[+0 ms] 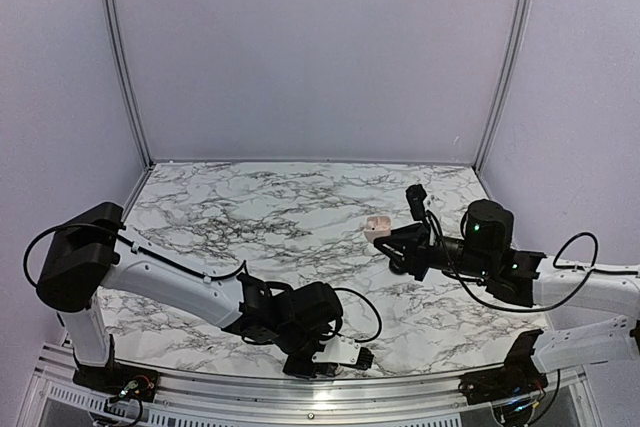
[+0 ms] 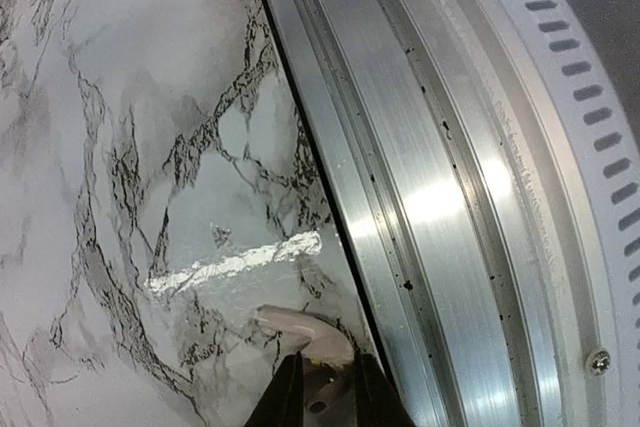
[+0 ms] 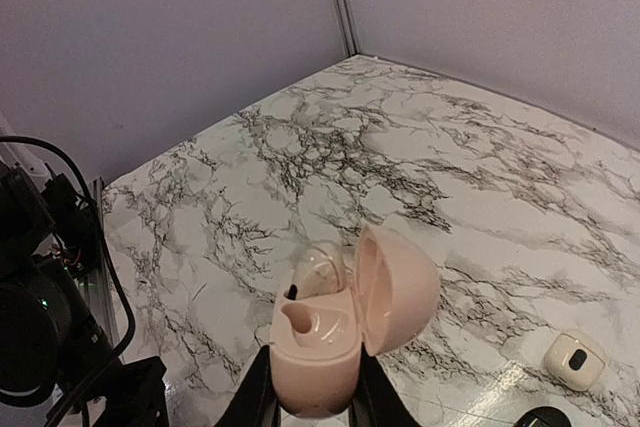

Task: Insert the wireless bluetooth earbuds into the charging case
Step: Pick up the right earbud from the center of the board.

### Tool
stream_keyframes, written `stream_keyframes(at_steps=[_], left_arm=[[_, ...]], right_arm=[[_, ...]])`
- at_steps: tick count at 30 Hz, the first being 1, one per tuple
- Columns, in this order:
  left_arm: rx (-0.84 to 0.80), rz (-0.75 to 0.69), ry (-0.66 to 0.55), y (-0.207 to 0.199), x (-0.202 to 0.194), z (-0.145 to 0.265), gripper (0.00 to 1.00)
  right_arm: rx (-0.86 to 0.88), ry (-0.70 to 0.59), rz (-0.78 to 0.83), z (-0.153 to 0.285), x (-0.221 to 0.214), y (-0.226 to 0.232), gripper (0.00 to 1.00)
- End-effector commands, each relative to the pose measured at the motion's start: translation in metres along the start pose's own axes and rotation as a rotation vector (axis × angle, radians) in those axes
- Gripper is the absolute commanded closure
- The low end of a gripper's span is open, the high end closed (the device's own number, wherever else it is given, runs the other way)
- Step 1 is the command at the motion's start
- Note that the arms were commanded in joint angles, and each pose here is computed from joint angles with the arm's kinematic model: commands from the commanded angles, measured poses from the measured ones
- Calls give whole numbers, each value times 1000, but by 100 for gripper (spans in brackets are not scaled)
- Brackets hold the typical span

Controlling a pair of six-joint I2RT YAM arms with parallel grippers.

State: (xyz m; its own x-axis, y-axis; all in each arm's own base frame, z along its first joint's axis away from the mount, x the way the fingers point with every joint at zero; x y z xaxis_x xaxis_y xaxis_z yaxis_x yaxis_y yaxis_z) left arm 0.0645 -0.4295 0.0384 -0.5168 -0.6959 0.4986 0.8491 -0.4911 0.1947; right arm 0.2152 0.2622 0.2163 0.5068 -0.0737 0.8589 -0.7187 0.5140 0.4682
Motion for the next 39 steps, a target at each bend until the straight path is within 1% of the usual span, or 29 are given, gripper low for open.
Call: stream_keyframes(at_steps=[1, 5, 10, 14, 17, 19, 21, 24, 26, 28, 34, 36, 39], left_arm=[[-1, 10, 35, 1, -6, 4, 84], [24, 73, -5, 10, -5, 18, 93], [72, 138, -51, 18, -6, 36, 100], [116, 218, -128, 27, -2, 58, 100], [171, 302, -241, 39, 8, 87, 100], [227, 387, -373, 55, 23, 118, 100], [285, 471, -537, 70, 40, 157, 100], [318, 612, -675, 82, 54, 196, 100], [320, 668, -734, 87, 64, 214, 100], [312, 715, -780, 92, 73, 226, 100], [289, 810, -876, 106, 89, 245, 100], [305, 861, -906, 114, 90, 252, 100], [308, 947, -1003, 125, 93, 267, 100]], right_arm=[[9, -24, 12, 2, 8, 2, 100], [3, -27, 21, 0, 9, 1, 100], [1, -46, 25, -2, 13, 0, 100], [-33, -79, 41, -3, 18, -5, 100], [-60, -148, 77, -1, 28, -9, 100], [-78, -221, 107, 2, 36, -11, 100], [-92, -297, 162, 5, 44, -11, 100], [-136, -368, 271, 3, 52, -6, 100], [-166, -406, 351, 1, 54, -1, 100], [-157, -422, 429, -3, 52, 10, 100], [-105, -451, 526, -6, 47, 34, 100], [-116, -466, 565, -4, 44, 40, 100], [-158, -500, 615, -1, 41, 47, 100]])
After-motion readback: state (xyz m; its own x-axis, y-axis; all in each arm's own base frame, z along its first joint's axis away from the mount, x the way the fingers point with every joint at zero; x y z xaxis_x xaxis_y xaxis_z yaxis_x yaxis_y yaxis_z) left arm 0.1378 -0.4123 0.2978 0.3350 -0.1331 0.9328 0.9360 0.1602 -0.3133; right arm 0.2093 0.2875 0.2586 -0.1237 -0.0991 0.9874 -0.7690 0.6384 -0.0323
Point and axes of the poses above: each gripper's point midway between its finger pads, its own z axis back along the fingers, its own y axis along the line the jaws close on, x = y × z, the point moved 2 cm from there along z, back along the fingers, and after that the axes turned 14 degrees about -z, right-handed, at the moved point
